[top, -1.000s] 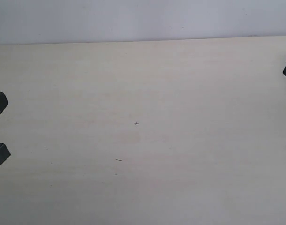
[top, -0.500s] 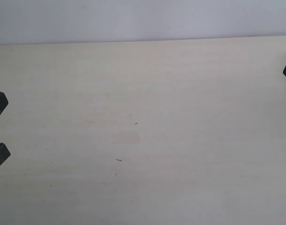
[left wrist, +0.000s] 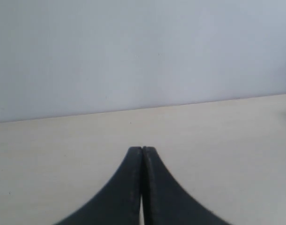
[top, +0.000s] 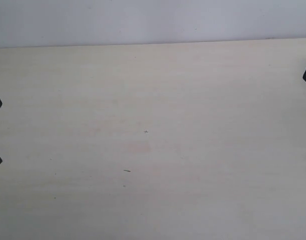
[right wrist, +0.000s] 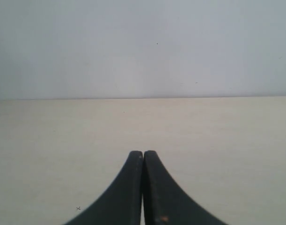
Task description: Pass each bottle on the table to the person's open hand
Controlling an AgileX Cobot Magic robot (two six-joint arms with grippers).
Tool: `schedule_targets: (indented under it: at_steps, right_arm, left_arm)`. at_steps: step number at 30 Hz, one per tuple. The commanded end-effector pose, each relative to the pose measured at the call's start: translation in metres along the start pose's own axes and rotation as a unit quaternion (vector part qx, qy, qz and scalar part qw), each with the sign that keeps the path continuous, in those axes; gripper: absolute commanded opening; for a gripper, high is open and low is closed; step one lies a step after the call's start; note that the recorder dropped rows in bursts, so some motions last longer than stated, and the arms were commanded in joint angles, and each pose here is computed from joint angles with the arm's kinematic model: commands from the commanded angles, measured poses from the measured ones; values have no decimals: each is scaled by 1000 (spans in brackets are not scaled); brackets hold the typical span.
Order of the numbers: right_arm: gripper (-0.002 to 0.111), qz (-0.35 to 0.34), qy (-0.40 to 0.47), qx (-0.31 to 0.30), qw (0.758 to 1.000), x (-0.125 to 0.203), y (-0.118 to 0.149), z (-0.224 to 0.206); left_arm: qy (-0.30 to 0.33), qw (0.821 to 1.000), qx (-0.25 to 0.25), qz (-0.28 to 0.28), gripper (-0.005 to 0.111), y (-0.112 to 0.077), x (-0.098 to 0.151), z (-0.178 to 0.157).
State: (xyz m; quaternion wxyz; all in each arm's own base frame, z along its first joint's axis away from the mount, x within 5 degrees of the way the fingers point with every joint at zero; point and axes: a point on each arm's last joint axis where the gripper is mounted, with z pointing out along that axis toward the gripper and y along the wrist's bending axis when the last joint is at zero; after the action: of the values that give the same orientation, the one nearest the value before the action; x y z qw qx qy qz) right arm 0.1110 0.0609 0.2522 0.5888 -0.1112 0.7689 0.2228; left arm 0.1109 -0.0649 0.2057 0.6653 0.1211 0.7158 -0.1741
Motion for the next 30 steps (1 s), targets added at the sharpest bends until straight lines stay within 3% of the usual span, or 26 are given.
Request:
schedule_targets:
  at_steps: [1,10,18,30]
  right_arm:
    - [0,-7,0,-1,1000,1,0,-1]
    - [0,-7,0,-1,1000,1,0,-1]
    - [0,-7,0,-1,1000,1,0,-1]
    - [0,-8,-10,-5,1000,-1,1,-1]
  left_arm:
    - [-53,998,-18,-13,0,8,-12,-9]
    - [-51,993,-94,-51,0,30,-15,-34]
    - [-15,985,-152,-75,0,35,-4,-59]
    - [31,986,-153,-55,0,30,7,-66]
